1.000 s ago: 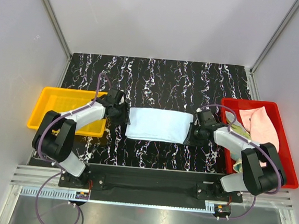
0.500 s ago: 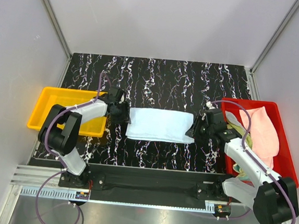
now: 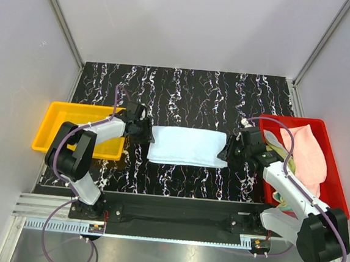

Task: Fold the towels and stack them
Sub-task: Neatly place the folded towel into the bin

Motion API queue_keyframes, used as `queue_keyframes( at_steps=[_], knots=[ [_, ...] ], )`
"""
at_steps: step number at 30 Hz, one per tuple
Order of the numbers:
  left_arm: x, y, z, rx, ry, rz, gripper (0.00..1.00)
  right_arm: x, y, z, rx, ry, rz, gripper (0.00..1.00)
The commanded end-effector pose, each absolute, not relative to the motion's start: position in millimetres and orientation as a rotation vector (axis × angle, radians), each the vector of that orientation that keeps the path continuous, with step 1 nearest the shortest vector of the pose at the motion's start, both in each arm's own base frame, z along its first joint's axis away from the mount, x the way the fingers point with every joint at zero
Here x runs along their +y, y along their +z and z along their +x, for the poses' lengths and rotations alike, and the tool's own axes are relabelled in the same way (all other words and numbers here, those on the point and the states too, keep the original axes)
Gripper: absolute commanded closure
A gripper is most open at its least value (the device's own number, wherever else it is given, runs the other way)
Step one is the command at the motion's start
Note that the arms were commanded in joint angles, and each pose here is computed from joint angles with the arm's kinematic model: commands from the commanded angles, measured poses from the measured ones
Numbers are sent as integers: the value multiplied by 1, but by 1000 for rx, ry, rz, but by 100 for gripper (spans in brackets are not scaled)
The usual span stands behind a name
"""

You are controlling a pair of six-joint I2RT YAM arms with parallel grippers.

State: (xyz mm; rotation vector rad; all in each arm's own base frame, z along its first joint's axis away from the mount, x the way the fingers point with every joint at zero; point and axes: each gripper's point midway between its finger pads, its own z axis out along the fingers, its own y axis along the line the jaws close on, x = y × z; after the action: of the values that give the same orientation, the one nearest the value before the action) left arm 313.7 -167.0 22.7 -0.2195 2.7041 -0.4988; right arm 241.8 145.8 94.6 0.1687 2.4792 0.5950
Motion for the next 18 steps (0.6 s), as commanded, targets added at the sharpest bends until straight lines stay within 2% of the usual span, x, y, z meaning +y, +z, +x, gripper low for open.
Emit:
queue_keyframes(
  at_steps=[1,5,10,13,14,16,18],
  knots=[
    [-173,7,303,2746,-548,-236,55,145,95,252,2454,568,156,60],
    [-172,4,300,2767,-534,-236,59,144,90,249,2464,563,164,60],
    [-176,-2,296,2793,-551,-229,69,142,90,247,2450,564,160,60],
    [-182,-2,297,2798,-577,-222,80,142,91,248,2439,566,157,60],
    [-183,-2,296,2801,-592,-225,88,142,91,247,2442,567,157,60],
    [-186,0,295,2799,-614,-230,97,143,90,248,2444,567,154,60],
    [-188,2,293,2799,-628,-234,100,143,91,248,2439,569,151,60]
  ],
)
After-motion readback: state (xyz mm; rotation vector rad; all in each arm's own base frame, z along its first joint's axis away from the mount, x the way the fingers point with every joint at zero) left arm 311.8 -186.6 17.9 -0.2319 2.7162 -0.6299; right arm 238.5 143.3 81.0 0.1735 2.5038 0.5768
